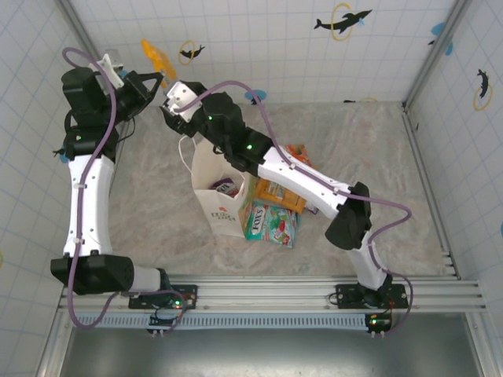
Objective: Place the snacks into the paper bag
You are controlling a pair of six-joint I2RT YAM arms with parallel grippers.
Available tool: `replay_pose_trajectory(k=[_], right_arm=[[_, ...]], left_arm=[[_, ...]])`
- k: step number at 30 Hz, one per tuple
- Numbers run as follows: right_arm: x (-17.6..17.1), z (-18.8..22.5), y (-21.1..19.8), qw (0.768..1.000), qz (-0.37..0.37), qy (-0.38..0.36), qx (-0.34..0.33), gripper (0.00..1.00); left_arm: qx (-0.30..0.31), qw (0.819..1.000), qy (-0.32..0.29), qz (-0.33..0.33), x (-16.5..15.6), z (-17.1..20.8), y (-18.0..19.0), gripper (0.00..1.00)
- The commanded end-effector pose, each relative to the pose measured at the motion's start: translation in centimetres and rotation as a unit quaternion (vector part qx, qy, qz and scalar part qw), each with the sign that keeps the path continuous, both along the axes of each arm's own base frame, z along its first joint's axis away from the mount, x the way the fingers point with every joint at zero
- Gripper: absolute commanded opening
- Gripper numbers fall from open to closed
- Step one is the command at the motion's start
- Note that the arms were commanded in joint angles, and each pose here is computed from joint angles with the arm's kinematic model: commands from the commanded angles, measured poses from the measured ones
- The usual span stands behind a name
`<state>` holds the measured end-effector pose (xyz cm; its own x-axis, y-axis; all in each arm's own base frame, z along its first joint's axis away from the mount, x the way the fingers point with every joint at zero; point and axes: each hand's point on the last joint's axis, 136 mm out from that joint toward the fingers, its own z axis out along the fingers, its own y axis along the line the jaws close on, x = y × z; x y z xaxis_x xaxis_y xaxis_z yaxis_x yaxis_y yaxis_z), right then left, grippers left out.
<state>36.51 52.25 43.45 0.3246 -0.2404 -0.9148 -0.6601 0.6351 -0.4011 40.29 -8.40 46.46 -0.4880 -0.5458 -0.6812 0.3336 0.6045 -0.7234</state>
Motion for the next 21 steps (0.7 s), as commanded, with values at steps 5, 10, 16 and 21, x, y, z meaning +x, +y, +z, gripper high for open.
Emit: replay_pose_trajectory(k=[5,10,16,21], right_arm=[[2.9,1.3,-0.6,0.998,-0.012,-0.011,0.056,0.71],[4.4,0.8,-0.6,0.997,-0.012,-0.013,0.077,0.64],[5.2,0.4,-0.1,0.995,0.000,-0.023,0.101,0.62],[5.2,0.3,0.4,0.993,0.013,-0.027,0.117,0.54]], left_arm=[[-0.014,0.999,-0.029,-0.031,-0.8,2.1,-1.4,0.00],[-0.030,0.998,-0.026,-0.042,-1.0,1.6,-1.8,0.00],[-0.040,0.998,-0.016,-0.044,-0.5,0.8,-2.0,0.00],[-0.044,0.998,-0.011,-0.051,-0.3,0.3,-2.4,0.00]])
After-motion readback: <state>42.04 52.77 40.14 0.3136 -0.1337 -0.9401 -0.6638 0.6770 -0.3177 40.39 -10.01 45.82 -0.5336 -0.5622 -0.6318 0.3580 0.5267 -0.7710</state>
